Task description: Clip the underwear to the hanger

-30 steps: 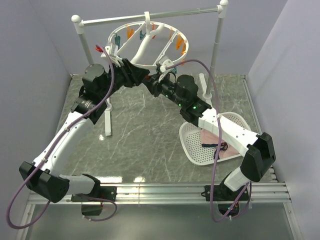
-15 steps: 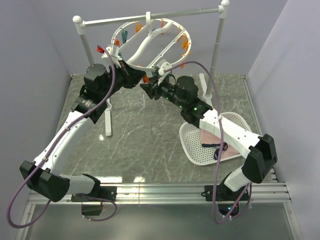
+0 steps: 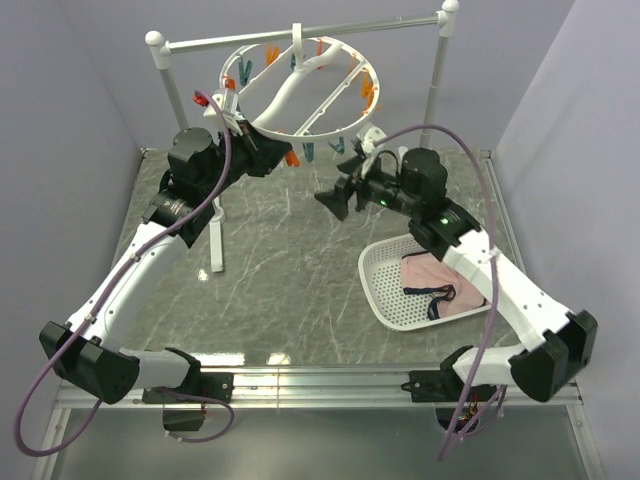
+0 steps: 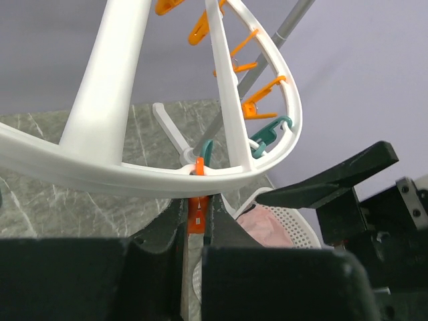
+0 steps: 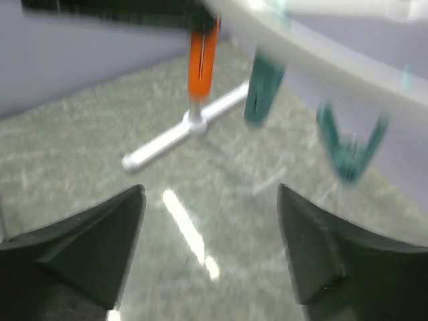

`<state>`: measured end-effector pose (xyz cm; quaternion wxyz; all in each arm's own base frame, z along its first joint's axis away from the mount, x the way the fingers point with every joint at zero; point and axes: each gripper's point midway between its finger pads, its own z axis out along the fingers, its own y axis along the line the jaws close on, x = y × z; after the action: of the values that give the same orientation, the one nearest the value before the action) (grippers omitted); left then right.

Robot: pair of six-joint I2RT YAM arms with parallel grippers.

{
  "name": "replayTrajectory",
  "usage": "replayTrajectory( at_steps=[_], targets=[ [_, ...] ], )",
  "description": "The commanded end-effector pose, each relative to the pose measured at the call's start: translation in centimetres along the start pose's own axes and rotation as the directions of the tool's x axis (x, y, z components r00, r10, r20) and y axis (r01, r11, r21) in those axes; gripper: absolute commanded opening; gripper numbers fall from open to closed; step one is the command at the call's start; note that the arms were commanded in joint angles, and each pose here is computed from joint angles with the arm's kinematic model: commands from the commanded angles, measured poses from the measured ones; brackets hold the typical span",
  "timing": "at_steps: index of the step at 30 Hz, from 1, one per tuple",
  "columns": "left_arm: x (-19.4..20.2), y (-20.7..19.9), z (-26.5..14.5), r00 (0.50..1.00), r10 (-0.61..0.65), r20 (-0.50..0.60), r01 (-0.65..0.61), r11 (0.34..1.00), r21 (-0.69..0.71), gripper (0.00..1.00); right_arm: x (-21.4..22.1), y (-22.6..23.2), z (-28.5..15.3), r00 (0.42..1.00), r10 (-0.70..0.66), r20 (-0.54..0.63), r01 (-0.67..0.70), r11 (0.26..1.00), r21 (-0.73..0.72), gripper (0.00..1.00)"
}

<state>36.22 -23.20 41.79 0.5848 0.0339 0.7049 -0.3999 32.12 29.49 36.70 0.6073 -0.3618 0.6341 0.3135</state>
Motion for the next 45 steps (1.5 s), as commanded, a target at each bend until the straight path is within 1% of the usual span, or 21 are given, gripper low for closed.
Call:
replayTrajectory(
  at_steps=[1, 2, 4, 6, 7, 8, 10, 13, 14, 15, 16, 18, 19, 24, 25, 26, 28, 29, 34, 39, 45],
  targets=[
    [-2.7, -0.9, -0.5, 0.996, 0.036, 0.083, -0.037, 0.999, 0.014, 0.0, 4.0, 2.2, -4.4, 0.988, -0.029, -0.155, 0.016, 0.996, -0.089, 0.98],
    [-2.6, -0.9, -0.5, 0.996, 0.037, 0.081, -0.038, 0.999, 0.014, 0.0, 5.8, 2.5, -5.7, 0.975, -0.021, -0.222, -0.001, 0.995, -0.098, 0.99],
    [-2.7, -0.9, -0.5, 0.996, 0.038, 0.079, -0.039, 0.999, 0.015, 0.0, 7.2, 2.0, -8.4, 0.966, -0.035, -0.256, 0.007, 0.994, -0.11, 0.99],
    [-2.6, -0.8, -0.4, 0.997, 0.034, 0.073, -0.035, 0.999, 0.012, 0.0, 9.4, 2.0, -11.2, 0.941, 0.009, -0.337, -0.047, 0.993, -0.105, 1.0],
    [-2.7, -0.9, -0.4, 0.997, 0.034, 0.075, -0.035, 0.999, 0.011, 0.0, 10.4, 1.0, -12.4, 0.929, -0.016, -0.369, -0.022, 0.995, -0.098, 1.0],
    [-2.6, -0.9, -0.5, 0.997, 0.033, 0.075, -0.034, 0.999, 0.013, 0.0, 12.4, 1.4, -14.0, 0.894, 0.019, -0.447, -0.067, 0.994, -0.091, 1.0],
    [-2.6, -1.0, -0.5, 0.997, 0.031, 0.072, -0.033, 0.999, 0.017, 0.0, 15.1, -0.1, -16.1, 0.845, 0.022, -0.535, -0.052, 0.998, -0.041, 0.97],
    [-2.7, -1.1, -0.5, 0.997, 0.024, 0.073, -0.026, 0.999, 0.022, 0.0, 19.6, -1.1, -18.5, 0.747, 0.109, -0.656, -0.088, 0.994, 0.065, 0.86],
    [-2.6, -1.1, -0.5, 0.997, 0.021, 0.073, -0.023, 1.0, 0.02, 0.0, 20.9, -2.4, -19.2, 0.711, 0.144, -0.688, -0.068, 0.988, 0.136, 0.82],
    [-2.6, -1.1, -0.5, 0.997, 0.018, 0.072, -0.019, 1.0, 0.021, 0.0, 21.9, -2.9, -19.7, 0.687, 0.197, -0.699, -0.08, 0.977, 0.196, 0.71],
    [-2.6, -1.1, -0.6, 0.997, 0.016, 0.073, -0.018, 1.0, 0.02, 0.0, 23.5, -3.0, -20.2, 0.654, 0.24, -0.717, -0.092, 0.967, 0.24, 0.66],
    [-2.6, -1.1, -0.7, 0.997, 0.017, 0.075, -0.018, 1.0, 0.02, 0.0, 25.2, -4.5, -20.7, 0.621, 0.31, -0.72, -0.066, 0.936, 0.346, 0.54],
    [-2.6, -1.0, -0.7, 0.997, 0.017, 0.073, -0.019, 1.0, 0.017, 0.0, 26.8, -4.2, -21.1, 0.593, 0.343, -0.728, -0.08, 0.925, 0.37, 0.52],
    [-2.3, -0.8, -0.8, 0.997, 0.018, 0.069, -0.018, 1.0, 0.009, 0.0, 29.1, -6.8, -20.7, 0.554, 0.471, -0.687, -0.064, 0.846, 0.529, 0.51],
    [-2.3, -0.8, -0.8, 0.998, 0.016, 0.068, -0.016, 1.0, 0.007, 0.0, 29.3, -7.2, -20.5, 0.551, 0.475, -0.686, -0.056, 0.842, 0.537, 0.51],
    [-2.2, -0.7, -0.7, 0.998, 0.014, 0.065, -0.014, 1.0, 0.007, 0.0, 30.3, -7.4, -20.4, 0.515, 0.489, -0.704, -0.065, 0.841, 0.537, 0.51],
    [-2.2, -0.7, -0.6, 0.998, 0.015, 0.066, -0.016, 1.0, 0.007, 0.0, 30.6, -7.9, -19.9, 0.489, 0.505, -0.711, -0.068, 0.835, 0.546, 0.52],
    [-2.1, -0.7, -0.6, 0.998, 0.015, 0.064, -0.016, 1.0, 0.008, 0.0, 31.5, -8.0, -19.8, 0.454, 0.52, -0.723, -0.078, 0.832, 0.549, 0.53],
    [-2.2, -0.7, -0.5, 0.998, 0.018, 0.065, -0.019, 1.0, 0.006, 0.0, 32.1, -9.4, -18.3, 0.441, 0.535, -0.72, -0.084, 0.824, 0.561, 0.56],
    [-1.9, -0.4, -0.5, 0.998, 0.021, 0.061, -0.021, 1.0, -0.002, 0.0, 33.7, -10.0, -17.4, 0.396, 0.59, -0.704, -0.112, 0.792, 0.6, 0.57],
    [-1.9, -0.2, -0.4, 0.998, 0.024, 0.063, -0.024, 1.0, -0.008, 0.0, 35.1, -10.1, -17.3, 0.382, 0.555, -0.739, -0.097, 0.819, 0.565, 0.56]
  ],
)
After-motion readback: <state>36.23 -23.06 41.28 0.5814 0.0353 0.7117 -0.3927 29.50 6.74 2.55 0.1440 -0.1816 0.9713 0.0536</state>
